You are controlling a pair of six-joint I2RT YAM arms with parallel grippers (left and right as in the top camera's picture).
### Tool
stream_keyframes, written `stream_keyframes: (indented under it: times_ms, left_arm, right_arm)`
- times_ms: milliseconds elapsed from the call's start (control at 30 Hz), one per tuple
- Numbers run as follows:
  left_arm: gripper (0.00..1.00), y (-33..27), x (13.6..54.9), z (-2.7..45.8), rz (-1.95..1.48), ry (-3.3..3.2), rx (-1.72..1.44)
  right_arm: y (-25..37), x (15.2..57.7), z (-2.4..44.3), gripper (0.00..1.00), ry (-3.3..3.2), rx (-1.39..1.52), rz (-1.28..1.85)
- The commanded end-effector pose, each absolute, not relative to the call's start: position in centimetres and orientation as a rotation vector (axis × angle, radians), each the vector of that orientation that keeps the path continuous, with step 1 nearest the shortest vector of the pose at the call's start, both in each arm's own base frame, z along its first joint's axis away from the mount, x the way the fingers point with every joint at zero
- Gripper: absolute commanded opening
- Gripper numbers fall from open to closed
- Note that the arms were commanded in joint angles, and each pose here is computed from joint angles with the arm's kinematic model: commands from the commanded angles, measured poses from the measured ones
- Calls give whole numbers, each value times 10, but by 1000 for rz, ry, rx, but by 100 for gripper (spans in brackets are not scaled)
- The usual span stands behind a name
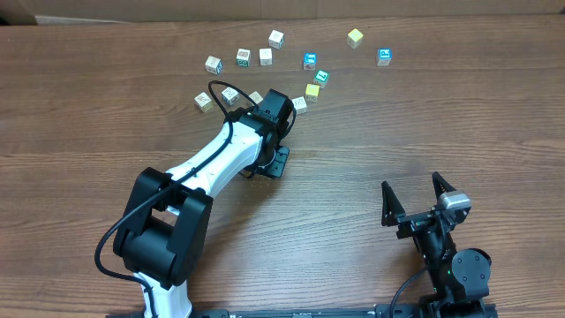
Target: Form a circle
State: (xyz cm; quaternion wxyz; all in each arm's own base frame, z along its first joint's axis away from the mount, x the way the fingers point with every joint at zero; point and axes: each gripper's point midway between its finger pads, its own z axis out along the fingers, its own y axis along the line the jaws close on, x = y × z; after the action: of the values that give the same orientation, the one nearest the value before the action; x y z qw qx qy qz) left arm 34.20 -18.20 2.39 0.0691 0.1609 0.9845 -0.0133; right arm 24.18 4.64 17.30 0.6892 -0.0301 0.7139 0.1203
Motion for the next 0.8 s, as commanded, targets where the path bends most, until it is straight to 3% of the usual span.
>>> stream_keyframes:
  times_ms: [0, 767]
  left_arm:
    - [29, -183, 341, 21, -24, 2958, 517]
    - [26, -179, 346, 22, 18, 2938, 508]
  right_arm:
    - [46, 242, 171, 100, 1595, -70, 266]
    - [46, 242, 171, 100, 1595, -70, 266]
